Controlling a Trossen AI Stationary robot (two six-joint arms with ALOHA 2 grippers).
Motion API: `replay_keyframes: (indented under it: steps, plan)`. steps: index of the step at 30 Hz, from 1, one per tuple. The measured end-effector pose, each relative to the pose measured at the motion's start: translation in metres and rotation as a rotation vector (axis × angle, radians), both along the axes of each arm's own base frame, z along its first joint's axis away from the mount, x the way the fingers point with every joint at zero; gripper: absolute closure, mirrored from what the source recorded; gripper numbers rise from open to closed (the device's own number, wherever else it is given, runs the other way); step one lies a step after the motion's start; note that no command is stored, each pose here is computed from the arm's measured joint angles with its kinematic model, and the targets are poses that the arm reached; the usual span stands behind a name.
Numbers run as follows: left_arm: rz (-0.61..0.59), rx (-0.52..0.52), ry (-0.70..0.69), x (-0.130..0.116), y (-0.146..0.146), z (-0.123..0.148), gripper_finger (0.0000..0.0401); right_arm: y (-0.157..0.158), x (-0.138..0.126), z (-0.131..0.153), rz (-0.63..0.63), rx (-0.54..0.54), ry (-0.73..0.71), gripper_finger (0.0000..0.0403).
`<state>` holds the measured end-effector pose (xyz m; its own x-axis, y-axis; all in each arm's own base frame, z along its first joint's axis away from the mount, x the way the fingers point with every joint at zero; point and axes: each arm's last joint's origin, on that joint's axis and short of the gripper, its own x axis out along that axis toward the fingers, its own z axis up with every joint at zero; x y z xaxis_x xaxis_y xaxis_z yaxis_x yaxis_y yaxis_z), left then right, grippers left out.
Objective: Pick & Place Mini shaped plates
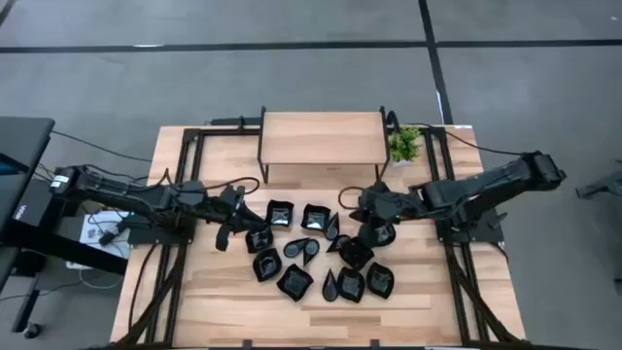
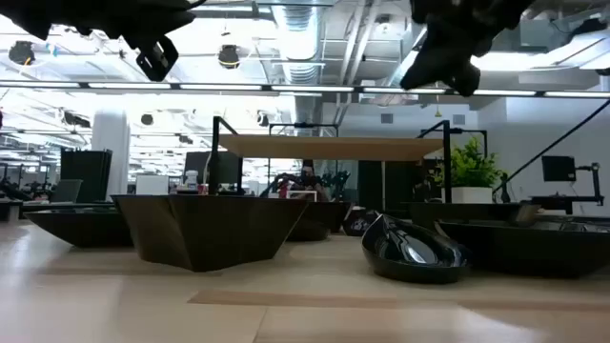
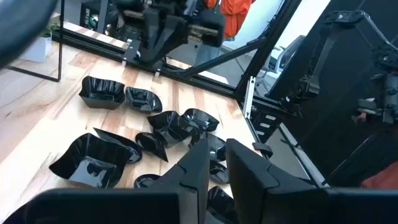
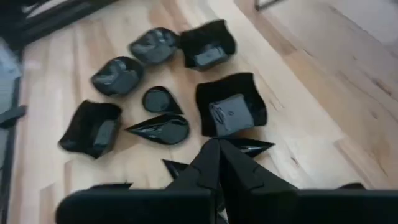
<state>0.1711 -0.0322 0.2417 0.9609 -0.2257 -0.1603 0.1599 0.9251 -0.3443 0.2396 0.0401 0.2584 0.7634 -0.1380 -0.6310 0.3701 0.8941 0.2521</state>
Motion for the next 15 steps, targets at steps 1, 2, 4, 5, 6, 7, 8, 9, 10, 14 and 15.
replay_keyframes:
  steps: [1,2,4,5,6,7,8,9,10,14,15]
  plan:
    - [0.000,0.000,0.000,0.000,0.000,0.000,0.0345,-0.002,0.002,-0.002,-0.018,0.012,0.005,0.0400]
    - [0.000,0.001,0.000,0.000,0.000,0.000,0.0345,-0.003,0.004,-0.004,-0.026,0.019,0.010,0.0396]
    - [0.004,0.002,-0.001,0.000,0.000,0.000,0.0345,-0.005,0.009,-0.009,-0.027,0.032,0.032,0.0383]
    - [0.006,0.003,-0.001,0.000,0.000,0.000,0.0345,-0.006,0.011,-0.012,-0.025,0.039,0.042,0.0374]
    - [0.007,0.004,-0.001,0.000,0.000,0.000,0.0345,-0.007,0.012,-0.014,-0.021,0.048,0.052,0.0364]
    - [0.007,0.004,-0.001,0.000,0.000,0.000,0.0345,-0.008,0.014,-0.016,-0.018,0.055,0.061,0.0355]
    - [0.007,0.004,-0.001,0.000,0.000,0.000,0.0345,-0.009,0.015,-0.018,-0.011,0.064,0.069,0.0345]
    - [0.007,0.004,-0.001,0.000,0.000,0.000,0.0345,-0.009,0.016,-0.020,-0.010,0.066,0.074,0.0337]
    - [0.007,0.004,-0.001,0.000,0.000,0.000,0.0345,-0.009,0.017,-0.021,-0.012,0.066,0.081,0.0330]
    - [0.007,0.004,-0.001,0.000,0.000,0.000,0.0345,-0.010,0.022,-0.029,-0.021,0.060,0.108,0.0316]
    - [0.007,0.004,-0.001,0.000,0.000,0.000,0.0345,-0.010,0.024,-0.031,-0.023,0.061,0.109,0.0315]
